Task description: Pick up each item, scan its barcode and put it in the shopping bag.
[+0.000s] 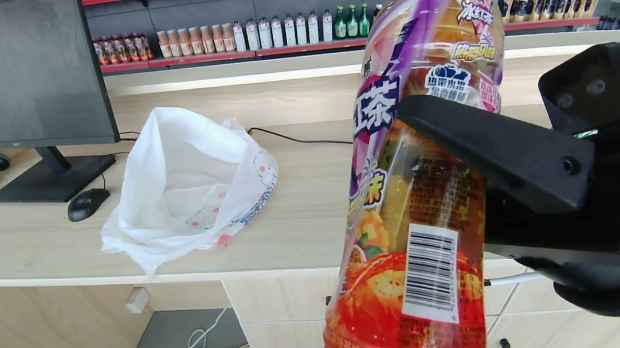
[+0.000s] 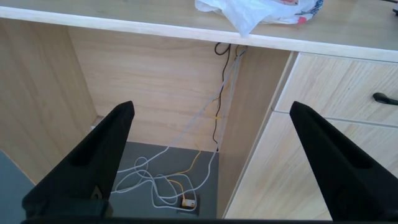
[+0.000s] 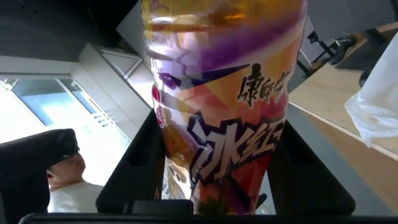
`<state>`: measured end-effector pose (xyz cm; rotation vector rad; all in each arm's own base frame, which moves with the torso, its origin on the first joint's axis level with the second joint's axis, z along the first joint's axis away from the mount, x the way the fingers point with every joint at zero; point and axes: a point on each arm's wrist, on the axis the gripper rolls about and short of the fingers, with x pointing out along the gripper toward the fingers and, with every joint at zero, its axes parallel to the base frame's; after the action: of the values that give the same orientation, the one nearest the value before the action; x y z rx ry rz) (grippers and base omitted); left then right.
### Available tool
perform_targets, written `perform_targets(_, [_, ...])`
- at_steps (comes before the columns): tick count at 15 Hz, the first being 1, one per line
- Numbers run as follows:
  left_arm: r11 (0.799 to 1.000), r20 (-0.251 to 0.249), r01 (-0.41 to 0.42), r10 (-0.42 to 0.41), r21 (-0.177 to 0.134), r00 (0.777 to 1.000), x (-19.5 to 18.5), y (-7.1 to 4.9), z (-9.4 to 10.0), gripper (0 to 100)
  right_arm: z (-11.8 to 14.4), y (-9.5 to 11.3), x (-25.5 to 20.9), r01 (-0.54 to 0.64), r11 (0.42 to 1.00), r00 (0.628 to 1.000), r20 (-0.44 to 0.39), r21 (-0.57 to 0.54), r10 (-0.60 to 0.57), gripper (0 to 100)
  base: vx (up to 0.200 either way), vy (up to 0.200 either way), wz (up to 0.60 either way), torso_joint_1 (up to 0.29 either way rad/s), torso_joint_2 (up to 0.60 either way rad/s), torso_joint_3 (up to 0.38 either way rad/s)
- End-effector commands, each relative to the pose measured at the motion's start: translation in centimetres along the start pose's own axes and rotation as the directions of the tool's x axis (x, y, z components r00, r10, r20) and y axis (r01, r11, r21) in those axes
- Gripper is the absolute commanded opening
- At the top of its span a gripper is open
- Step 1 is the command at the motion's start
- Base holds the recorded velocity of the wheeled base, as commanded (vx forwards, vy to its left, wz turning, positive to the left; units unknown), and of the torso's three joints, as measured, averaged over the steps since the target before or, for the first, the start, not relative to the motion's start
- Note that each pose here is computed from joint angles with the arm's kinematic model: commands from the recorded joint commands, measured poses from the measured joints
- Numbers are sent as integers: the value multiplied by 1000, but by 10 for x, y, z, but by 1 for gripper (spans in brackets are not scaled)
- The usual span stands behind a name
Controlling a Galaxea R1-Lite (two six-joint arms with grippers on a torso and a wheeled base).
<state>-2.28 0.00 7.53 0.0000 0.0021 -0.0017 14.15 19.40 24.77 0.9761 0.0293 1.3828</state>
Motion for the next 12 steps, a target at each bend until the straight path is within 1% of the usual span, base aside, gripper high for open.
perform_targets(1, [1000, 2, 0, 0, 0, 1000, 0, 0, 0, 100, 10, 10, 8, -55, 996, 998, 32, -72, 58, 0, 0, 0, 0, 0, 0, 0])
perform_targets(2, [1000, 1, 0, 0, 0, 1000, 0, 0, 0, 100, 13, 11, 10, -61, 992, 997, 36, -112, 66, 0, 0, 0, 0, 0, 0, 0])
perform_targets(3, [1000, 1, 0, 0, 0, 1000, 0, 0, 0, 100, 13, 11, 10, -61, 992, 997, 36, -112, 66, 0, 0, 0, 0, 0, 0, 0])
perform_targets(4, [1000, 1, 0, 0, 0, 1000, 0, 0, 0, 100, 7, 1, 6, -48, 960, 999, -14, -275, 46, 0, 0, 0, 0, 0, 0, 0])
perform_targets(5, [1000, 1, 0, 0, 0, 1000, 0, 0, 0, 100, 6, -10, 3, -29, 926, 999, -38, -377, 16, 0, 0, 0, 0, 0, 0, 0])
perform_targets(6, [1000, 1, 0, 0, 0, 1000, 0, 0, 0, 100, 9, -20, 2, -15, 889, 999, -44, -458, -6, 0, 0, 0, 0, 0, 0, 0])
perform_targets(7, [1000, 2, 0, 0, 0, 1000, 0, 0, 0, 100, 12, -28, 1, 4, 844, 999, -42, -537, -31, 0, 0, 0, 0, 0, 0, 0])
perform_targets(9, [1000, 1, 0, 0, 0, 1000, 0, 0, 0, 100, 21, -37, -1, 21, 754, 998, -29, -656, -53, 0, 0, 0, 0, 0, 0, 0])
perform_targets(10, [1000, 1, 0, 0, 0, 1000, 0, 0, 0, 100, 26, -40, -3, 39, 694, 998, -12, -719, -68, 0, 0, 0, 0, 0, 0, 0])
perform_targets(12, [1000, 1, 0, 0, 0, 1000, 0, 0, 0, 100, 40, -55, -19, 117, 558, 988, 38, -822, -152, 0, 0, 0, 0, 0, 0, 0])
